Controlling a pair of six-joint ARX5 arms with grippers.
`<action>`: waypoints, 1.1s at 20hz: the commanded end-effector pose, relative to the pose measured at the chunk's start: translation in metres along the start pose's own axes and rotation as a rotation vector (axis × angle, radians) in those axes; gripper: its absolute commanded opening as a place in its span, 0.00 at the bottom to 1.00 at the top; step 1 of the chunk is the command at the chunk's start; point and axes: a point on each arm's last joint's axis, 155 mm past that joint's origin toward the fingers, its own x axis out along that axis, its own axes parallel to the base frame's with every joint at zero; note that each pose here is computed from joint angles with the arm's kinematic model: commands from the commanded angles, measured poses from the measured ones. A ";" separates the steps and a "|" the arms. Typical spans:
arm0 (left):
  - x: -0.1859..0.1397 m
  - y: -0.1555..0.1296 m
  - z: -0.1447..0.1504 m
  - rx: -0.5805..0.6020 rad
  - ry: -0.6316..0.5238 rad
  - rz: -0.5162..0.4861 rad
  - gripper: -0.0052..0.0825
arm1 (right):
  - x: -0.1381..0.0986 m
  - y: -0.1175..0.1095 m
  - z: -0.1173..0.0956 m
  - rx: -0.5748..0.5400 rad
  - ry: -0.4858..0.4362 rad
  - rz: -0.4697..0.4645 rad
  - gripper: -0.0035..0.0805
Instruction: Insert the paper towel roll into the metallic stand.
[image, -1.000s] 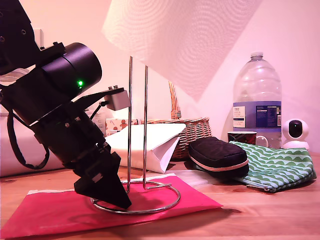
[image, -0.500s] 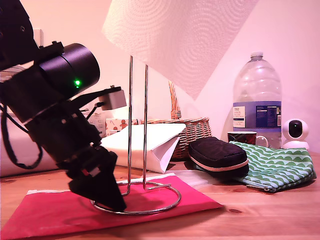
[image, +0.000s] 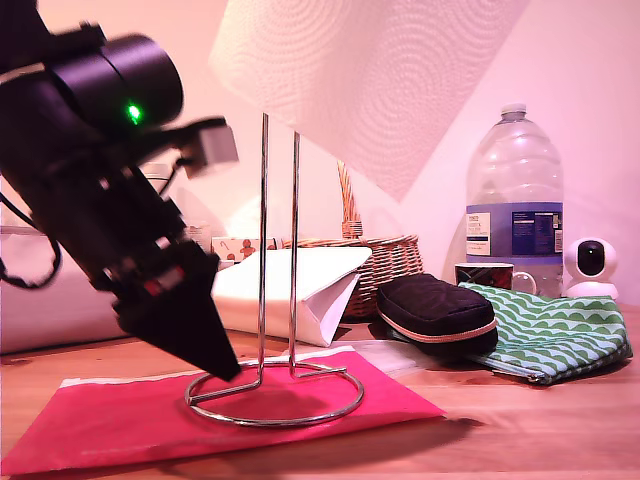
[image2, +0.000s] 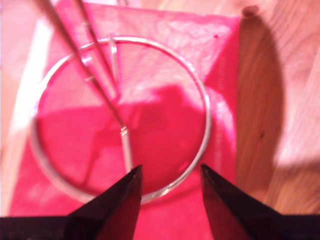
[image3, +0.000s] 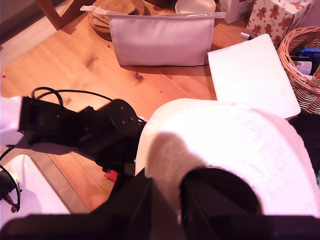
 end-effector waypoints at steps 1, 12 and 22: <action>-0.003 0.002 -0.010 -0.026 0.017 0.011 0.42 | 0.019 -0.004 -0.009 -0.008 0.059 -0.023 0.03; -0.033 0.035 -0.005 -0.168 -0.036 0.115 0.42 | 0.020 -0.004 -0.009 -0.008 0.060 -0.023 0.03; -0.103 0.081 0.027 -0.232 -0.245 0.302 0.03 | 0.030 -0.002 -0.011 -0.012 0.083 -0.020 0.03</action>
